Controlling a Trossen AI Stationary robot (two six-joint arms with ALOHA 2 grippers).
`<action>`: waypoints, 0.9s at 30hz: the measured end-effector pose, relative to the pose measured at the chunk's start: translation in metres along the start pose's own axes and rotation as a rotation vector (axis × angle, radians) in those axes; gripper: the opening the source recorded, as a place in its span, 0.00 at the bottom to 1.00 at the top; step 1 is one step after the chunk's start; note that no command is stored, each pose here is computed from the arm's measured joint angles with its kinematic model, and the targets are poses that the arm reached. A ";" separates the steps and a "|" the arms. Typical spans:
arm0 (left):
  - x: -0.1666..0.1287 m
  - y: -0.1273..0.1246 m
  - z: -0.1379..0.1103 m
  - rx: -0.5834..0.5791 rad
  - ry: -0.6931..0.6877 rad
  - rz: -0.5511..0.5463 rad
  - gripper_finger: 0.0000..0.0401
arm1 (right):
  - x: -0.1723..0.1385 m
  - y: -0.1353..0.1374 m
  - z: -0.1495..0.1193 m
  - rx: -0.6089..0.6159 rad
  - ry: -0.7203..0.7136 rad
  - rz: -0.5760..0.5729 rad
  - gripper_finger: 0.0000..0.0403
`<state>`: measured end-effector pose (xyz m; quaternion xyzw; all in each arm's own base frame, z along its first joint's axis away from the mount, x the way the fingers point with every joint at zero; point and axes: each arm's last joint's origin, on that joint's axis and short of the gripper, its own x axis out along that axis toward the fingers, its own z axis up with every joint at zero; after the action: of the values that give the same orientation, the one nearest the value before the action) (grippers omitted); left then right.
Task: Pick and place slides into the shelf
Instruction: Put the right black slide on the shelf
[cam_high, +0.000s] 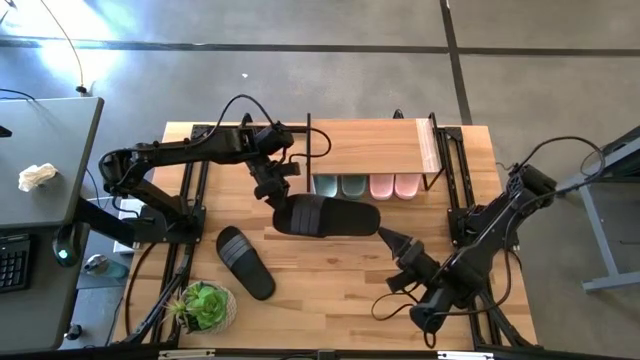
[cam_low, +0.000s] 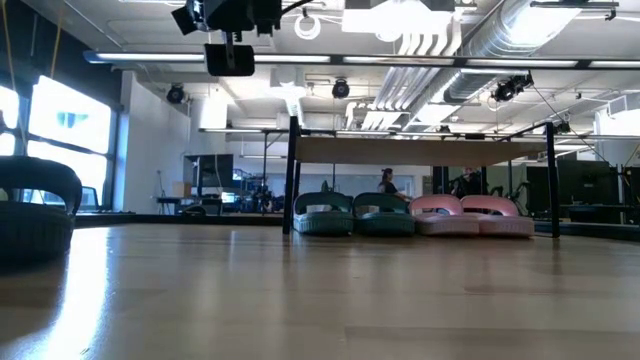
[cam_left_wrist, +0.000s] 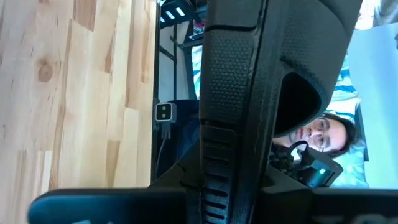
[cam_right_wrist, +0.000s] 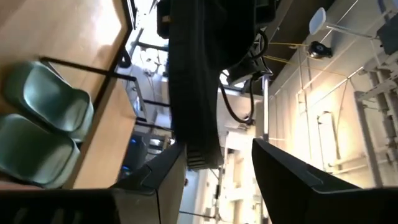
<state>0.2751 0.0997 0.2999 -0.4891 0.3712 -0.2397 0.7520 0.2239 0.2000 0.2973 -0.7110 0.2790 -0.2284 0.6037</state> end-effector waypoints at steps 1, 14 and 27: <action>0.000 0.000 0.000 0.000 0.001 0.000 0.08 | 0.000 0.000 0.000 -0.017 0.005 -0.006 0.43; 0.000 0.001 -0.002 -0.017 0.007 0.002 0.07 | 0.023 0.002 -0.002 -0.081 0.024 0.071 0.43; 0.000 0.003 -0.007 -0.006 0.031 0.016 0.07 | 0.033 0.005 -0.001 -0.029 -0.020 0.161 0.43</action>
<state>0.2696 0.0974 0.2959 -0.4847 0.3875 -0.2401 0.7465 0.2465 0.1764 0.2922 -0.6972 0.3325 -0.1680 0.6125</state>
